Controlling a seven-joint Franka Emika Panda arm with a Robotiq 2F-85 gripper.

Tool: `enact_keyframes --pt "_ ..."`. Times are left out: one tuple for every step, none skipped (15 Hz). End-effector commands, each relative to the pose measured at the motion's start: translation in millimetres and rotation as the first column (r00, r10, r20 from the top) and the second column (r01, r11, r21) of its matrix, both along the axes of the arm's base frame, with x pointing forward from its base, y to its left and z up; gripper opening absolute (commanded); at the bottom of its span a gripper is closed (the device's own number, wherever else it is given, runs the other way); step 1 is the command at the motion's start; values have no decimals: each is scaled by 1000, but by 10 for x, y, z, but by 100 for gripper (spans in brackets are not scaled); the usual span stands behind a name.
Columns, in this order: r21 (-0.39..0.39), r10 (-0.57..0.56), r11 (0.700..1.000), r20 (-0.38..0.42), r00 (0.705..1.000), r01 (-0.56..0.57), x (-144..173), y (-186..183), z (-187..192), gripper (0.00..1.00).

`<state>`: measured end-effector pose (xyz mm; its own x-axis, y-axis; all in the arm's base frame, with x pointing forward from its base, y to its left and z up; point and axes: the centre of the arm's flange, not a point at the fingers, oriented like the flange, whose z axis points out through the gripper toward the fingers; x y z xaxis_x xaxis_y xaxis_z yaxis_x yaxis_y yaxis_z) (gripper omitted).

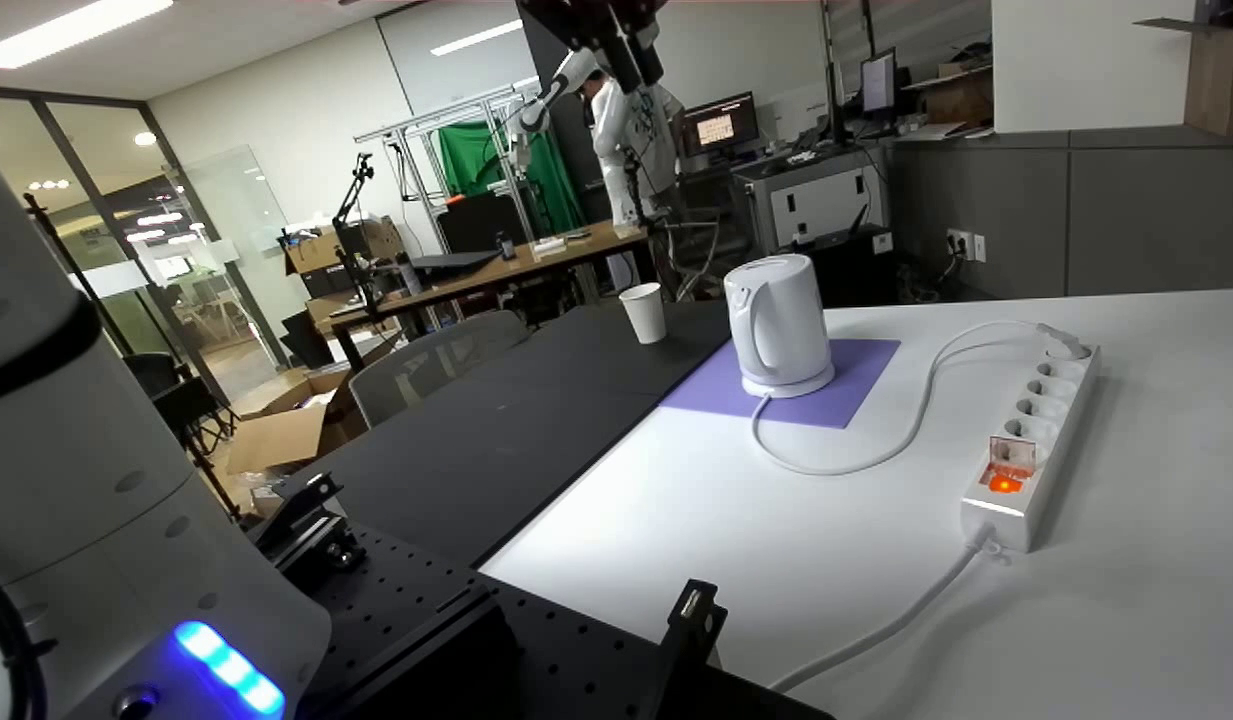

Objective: Turn off the white kettle and turn of the switch of the extension cord

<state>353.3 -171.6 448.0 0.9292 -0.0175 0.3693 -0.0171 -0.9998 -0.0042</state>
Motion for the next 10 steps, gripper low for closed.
enact_keyframes --pt "-16 1 1000 -12 1000 -1 441 -134 -213 0" --pt "-24 6 1000 -20 1000 -6 522 -143 -287 0" --pt "-32 10 999 -33 999 -11 627 -148 -364 0" --pt "-38 15 999 -45 999 -16 721 -153 -432 0" --pt "-45 26 999 -72 997 -29 832 -147 -505 0" --pt "-55 23 998 -109 994 -29 940 -136 -583 0" --pt "-38 21 999 -66 998 -23 581 -49 -520 0" --pt "-43 25 999 -83 996 -29 653 -39 -588 1" --pt "-44 27 999 -91 995 -31 668 -28 -629 1" --pt "-44 26 999 -91 996 -30 658 -28 -628 1"
